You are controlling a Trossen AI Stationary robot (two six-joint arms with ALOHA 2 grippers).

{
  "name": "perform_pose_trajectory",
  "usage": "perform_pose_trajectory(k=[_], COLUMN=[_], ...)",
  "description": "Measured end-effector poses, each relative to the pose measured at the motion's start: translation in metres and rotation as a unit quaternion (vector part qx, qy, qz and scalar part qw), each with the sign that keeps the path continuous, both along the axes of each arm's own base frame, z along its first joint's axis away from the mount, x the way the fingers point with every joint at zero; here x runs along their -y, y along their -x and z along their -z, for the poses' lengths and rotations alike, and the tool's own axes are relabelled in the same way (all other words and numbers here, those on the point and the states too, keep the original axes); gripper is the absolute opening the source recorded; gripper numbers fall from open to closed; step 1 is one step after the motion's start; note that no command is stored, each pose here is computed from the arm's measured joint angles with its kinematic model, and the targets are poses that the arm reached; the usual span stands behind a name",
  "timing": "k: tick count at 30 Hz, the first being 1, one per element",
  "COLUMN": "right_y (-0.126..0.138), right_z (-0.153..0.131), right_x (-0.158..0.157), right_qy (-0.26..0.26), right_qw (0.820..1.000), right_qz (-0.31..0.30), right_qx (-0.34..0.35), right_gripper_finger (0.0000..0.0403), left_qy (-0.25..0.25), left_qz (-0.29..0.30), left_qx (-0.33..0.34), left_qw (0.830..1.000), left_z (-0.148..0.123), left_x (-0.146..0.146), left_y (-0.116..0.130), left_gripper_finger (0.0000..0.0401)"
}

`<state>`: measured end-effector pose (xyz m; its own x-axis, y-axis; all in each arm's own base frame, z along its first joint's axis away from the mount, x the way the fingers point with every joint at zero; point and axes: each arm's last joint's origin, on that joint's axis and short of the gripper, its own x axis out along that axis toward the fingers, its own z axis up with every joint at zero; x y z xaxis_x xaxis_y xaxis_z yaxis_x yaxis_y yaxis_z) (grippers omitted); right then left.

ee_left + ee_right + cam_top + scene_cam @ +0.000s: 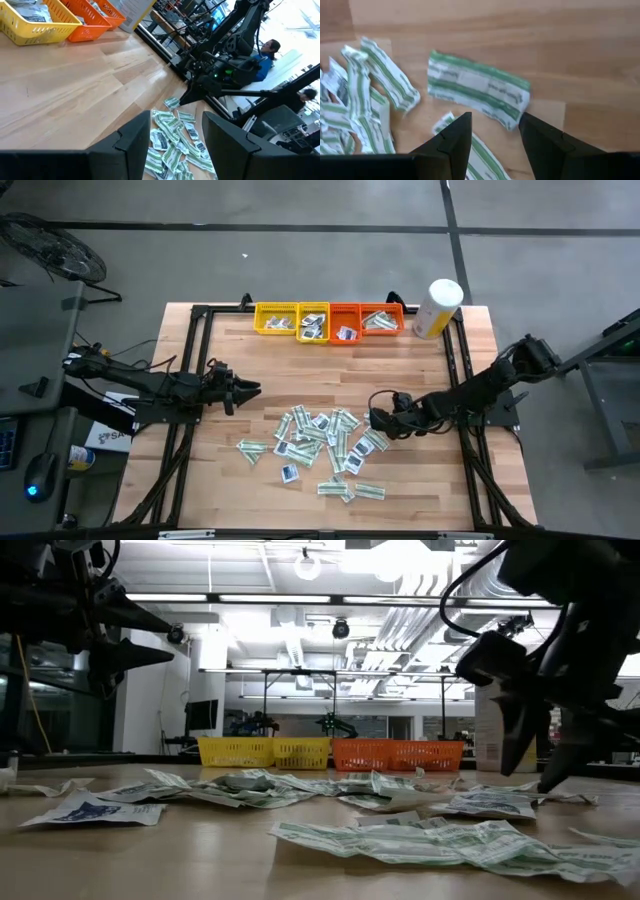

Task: Pick & Place First Aid Supplies
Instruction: Put the green pad into the right orange bin

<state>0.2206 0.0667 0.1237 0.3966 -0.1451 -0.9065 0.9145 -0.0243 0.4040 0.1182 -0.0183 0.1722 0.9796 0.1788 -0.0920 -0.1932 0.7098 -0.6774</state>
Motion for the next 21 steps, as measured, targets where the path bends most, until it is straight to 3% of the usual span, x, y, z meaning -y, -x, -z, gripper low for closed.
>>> perform_pose_trajectory(k=[10, 21], right_y=[-0.0033, -0.0025], right_z=[0.0051, 0.0092], right_x=[0.0091, 0.0104], right_qy=[0.014, 0.027], right_qw=[1.000, 0.999], right_qz=[0.009, -0.005], right_qx=[-0.012, -0.028], right_gripper_finger=[0.0147, 0.0031], left_qy=[0.000, 0.000], left_qz=[0.000, 0.000], left_qx=[0.000, 0.000], left_qw=[1.000, 1.000], left_z=[0.0000, 0.0000], left_x=[0.0000, 0.0000], left_y=[0.0000, 0.0000], left_gripper_finger=[0.0179, 0.0179])
